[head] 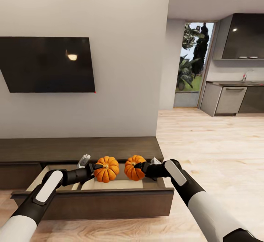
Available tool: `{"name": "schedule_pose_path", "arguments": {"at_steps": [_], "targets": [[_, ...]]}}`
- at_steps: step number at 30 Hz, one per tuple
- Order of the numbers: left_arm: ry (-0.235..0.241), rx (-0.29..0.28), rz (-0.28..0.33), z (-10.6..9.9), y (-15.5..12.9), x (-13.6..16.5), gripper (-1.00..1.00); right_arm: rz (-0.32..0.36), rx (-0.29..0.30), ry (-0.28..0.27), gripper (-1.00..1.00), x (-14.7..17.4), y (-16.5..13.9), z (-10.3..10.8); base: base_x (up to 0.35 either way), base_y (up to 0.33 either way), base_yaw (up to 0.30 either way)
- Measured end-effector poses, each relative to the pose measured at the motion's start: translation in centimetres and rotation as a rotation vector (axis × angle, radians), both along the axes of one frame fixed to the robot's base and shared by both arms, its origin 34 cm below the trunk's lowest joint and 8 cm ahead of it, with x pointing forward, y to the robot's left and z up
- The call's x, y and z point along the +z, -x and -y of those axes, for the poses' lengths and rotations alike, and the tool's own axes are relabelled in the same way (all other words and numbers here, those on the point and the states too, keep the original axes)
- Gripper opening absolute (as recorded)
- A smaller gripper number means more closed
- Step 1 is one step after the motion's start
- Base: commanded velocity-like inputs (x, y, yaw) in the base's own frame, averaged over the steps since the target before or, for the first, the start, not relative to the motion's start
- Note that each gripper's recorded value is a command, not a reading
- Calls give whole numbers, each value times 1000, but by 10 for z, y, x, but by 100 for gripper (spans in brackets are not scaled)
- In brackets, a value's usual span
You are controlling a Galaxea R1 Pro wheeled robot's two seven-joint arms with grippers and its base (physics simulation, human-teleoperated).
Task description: Place each of the two pumpkins and all three candles from the living room inside a cabinet in the living room (use any cabinet), then make sure every cabinet is closed, and position the cauldron so it is next to a table in the living room.
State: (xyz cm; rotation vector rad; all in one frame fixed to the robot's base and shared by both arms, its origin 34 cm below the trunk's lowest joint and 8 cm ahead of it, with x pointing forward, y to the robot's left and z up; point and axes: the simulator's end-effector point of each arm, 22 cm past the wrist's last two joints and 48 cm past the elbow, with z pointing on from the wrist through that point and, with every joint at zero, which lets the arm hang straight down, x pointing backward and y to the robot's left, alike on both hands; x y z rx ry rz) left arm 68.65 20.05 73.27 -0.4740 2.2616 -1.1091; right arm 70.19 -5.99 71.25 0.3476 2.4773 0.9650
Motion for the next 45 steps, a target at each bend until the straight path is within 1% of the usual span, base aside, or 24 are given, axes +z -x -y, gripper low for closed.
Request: {"name": "schedule_pose_path", "arguments": {"at_steps": [4, 7, 12, 15, 17, 20, 22, 29, 34, 40, 45], "targets": [[-2, 3, 1, 0, 1, -8, -100, 19, -4, 22, -100, -10, -1, 0, 0, 0, 0], [-2, 3, 2, 1, 1, -15, -100, 22, -4, 25, -100, -16, 0, -1, 0, 0, 0], [-29, 6, 8, 0, 2, -27, -100, 24, -5, 30, -100, -26, 1, 0, 0, 0, 0], [-35, 16, 16, -2, 0, -33, -100, 33, -10, 48, -100, -34, 0, 2, 0, 0, 0], [-37, 18, 19, -2, 0, -37, -100, 19, -16, 74, -100, -50, 3, 7, 0, 0, 0], [-36, 17, 20, -1, 2, -43, -100, -4, -16, 81, -100, -67, 9, 2, 0, 0, 0], [-32, 16, 21, 1, 1, -43, -100, -5, -14, 82, -100, -68, 11, -2, 0, 0, 0], [-32, 16, 22, 2, 1, -43, -100, -3, -15, 86, -100, -69, 11, -3, 3, 0, 0], [-35, 15, 22, 2, 2, -43, -100, 0, -17, 87, -100, -69, 10, -3, 171, 0, 0], [-36, 13, 22, 2, 2, -43, -100, -1, -18, 87, -100, -69, 10, -3, 38, -2, 0], [-38, 12, 22, 2, 2, -43, -100, -2, -18, 86, -100, -69, 10, -3, 203, -92, 0]]}}
